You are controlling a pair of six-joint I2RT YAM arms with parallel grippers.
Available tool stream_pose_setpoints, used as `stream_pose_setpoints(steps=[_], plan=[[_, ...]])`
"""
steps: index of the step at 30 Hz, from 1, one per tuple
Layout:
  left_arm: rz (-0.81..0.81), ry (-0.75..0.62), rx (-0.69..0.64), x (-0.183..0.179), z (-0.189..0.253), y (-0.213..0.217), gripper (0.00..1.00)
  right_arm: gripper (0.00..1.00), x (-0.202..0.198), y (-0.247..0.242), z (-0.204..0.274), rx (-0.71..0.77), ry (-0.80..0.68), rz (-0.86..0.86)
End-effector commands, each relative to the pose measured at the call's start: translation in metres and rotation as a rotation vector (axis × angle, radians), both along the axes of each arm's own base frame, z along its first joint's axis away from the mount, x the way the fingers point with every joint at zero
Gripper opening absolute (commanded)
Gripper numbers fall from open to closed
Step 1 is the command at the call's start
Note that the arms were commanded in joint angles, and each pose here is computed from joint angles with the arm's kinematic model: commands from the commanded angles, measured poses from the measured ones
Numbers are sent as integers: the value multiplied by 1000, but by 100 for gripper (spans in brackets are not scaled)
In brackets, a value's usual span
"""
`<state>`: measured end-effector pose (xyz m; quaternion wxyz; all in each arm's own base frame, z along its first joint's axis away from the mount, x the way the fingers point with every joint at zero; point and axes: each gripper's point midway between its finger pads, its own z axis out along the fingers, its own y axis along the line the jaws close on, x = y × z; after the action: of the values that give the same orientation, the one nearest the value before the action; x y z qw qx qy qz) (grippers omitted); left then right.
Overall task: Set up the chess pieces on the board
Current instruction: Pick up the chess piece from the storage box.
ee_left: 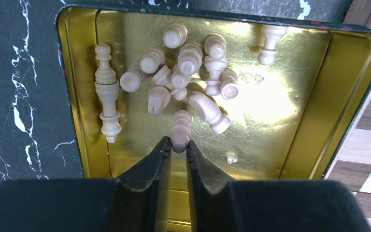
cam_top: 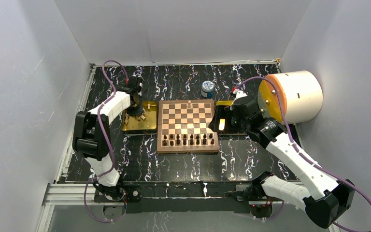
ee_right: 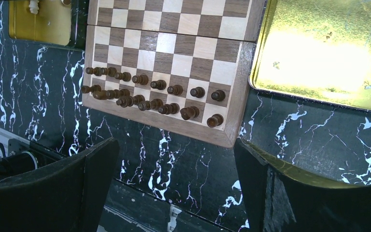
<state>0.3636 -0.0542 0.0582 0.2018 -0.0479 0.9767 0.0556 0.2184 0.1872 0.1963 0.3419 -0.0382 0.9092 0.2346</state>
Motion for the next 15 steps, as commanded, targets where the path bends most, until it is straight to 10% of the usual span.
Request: stream_pose_setpoints(steps=[1,15], plan=[[-6,-53,0,4,34,3,12,98,8,10,26,65,-70,11],[-81,-91,-63,7,82,-16,10,98,7,10,28,69,-73,10]])
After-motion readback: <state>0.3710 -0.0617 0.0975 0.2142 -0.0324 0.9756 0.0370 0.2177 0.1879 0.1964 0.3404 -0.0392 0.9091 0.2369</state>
